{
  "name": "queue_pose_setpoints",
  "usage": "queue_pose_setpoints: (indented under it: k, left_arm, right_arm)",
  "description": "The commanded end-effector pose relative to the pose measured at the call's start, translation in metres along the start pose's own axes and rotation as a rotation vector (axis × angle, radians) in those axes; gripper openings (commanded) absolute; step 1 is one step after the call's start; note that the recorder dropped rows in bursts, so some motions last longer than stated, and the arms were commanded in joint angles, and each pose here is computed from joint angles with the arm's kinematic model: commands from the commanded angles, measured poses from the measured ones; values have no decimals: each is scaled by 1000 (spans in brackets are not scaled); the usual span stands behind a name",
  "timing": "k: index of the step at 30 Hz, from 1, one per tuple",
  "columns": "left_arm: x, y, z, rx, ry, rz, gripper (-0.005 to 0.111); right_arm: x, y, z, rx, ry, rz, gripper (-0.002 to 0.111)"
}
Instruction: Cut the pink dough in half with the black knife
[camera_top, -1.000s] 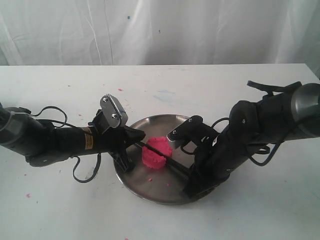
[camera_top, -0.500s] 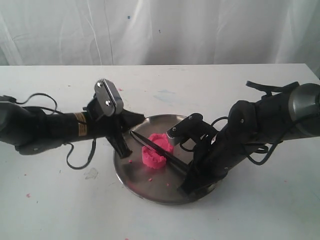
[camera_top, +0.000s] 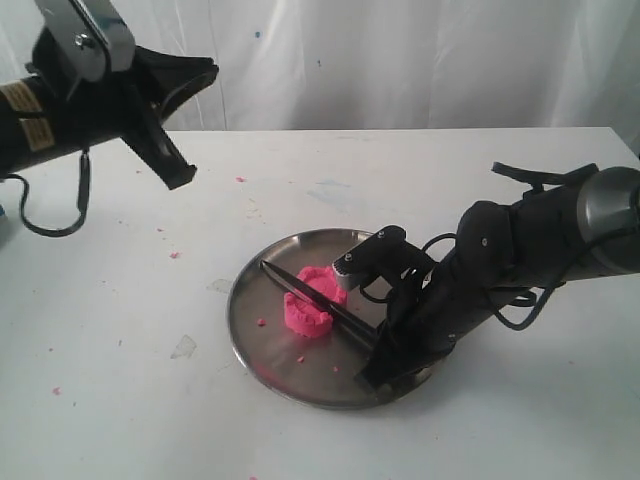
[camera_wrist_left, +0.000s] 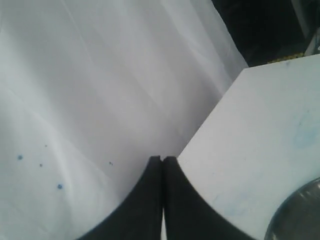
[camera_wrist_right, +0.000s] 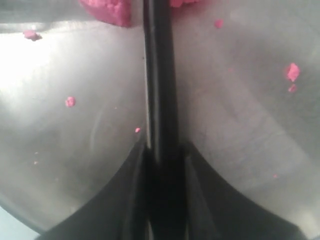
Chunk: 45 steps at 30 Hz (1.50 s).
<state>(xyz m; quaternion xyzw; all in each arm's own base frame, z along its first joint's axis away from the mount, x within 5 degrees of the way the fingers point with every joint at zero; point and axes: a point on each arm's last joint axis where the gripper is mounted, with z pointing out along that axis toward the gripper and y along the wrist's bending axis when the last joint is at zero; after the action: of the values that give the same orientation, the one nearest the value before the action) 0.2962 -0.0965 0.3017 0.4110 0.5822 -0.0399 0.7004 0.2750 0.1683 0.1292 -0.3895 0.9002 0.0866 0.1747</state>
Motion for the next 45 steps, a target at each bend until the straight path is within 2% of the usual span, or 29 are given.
queue_pose_setpoints:
  k: [1,3,9,12,14,19,22,27,32,45]
  left_arm:
    - [2,-9,-40,-55,193,-59,0]
    - [15,-17,-60,-94,347,-95,0]
    - [54,-40,-126,-201,812,-96,0]
    - [57,-45,-152,-266,934,-90,0]
    - [54,-44,-166,-316,969,-89,0]
    - [51,-52,-188,-399,982,-188,0]
    - [53,-59,-191,-387,946,-202,0]
    - [53,-63,-188,-365,881,-199,0]
    - [52,-63,-187,-364,877,-199,0]
    - [51,-63,-185,-359,846,-217,0]
  right_arm:
    - [6,1,8,-13,41,3,0]
    - [6,1,8,-13,40,3,0]
    - [8,2,8,-29,63,3,0]
    - [9,3,8,-36,73,4,0]
    - [9,3,8,-37,74,4,0]
    - [9,3,8,-37,74,4,0]
    - [10,7,8,-51,88,-27,0]
    - [10,23,9,-93,119,-156,0]
    - [9,32,10,-104,121,-185,0]
    - [6,30,10,-83,95,-189,0]
